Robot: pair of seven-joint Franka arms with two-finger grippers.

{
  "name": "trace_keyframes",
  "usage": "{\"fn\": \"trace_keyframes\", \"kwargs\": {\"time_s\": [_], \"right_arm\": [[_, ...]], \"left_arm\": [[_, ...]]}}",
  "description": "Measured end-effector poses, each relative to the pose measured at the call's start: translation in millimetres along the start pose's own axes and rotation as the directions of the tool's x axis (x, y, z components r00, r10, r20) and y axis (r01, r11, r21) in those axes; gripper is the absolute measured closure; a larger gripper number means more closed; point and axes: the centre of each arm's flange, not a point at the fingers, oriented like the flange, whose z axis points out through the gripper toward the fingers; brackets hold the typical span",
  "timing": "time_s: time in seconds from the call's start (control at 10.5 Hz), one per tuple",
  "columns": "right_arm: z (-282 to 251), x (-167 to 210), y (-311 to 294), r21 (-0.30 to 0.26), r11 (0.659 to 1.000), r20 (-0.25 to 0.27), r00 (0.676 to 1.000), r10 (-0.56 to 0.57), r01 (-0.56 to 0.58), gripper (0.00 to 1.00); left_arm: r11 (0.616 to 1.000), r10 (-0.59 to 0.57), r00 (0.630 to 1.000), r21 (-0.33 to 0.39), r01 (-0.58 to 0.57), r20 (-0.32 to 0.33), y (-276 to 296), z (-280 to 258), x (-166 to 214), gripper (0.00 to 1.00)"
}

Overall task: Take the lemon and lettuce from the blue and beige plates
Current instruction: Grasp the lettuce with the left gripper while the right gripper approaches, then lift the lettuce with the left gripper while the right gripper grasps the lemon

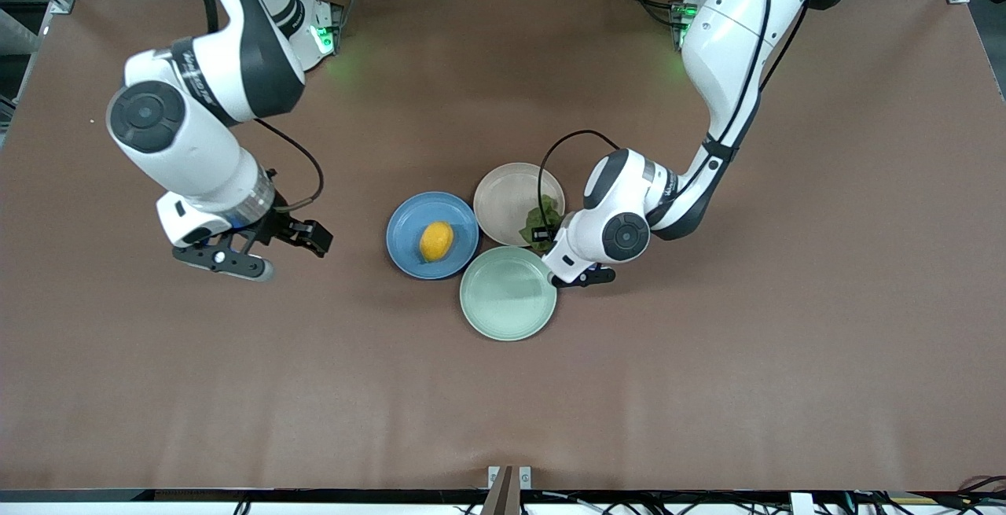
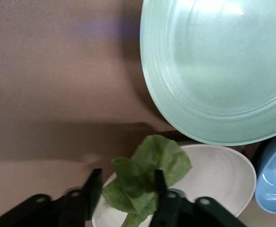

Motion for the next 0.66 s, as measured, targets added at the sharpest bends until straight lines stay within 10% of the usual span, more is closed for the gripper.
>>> {"fn": "trace_keyframes", "kwargs": {"time_s": [0.66], "right_arm": [[39, -24, -56, 0.000, 0.999, 0.006, 0.999, 0.043, -0.043, 0.00]], "left_arm": [[0.997, -0.068, 0.996, -0.045, 0.066, -0.050, 10, -51, -3, 0.98]]}}
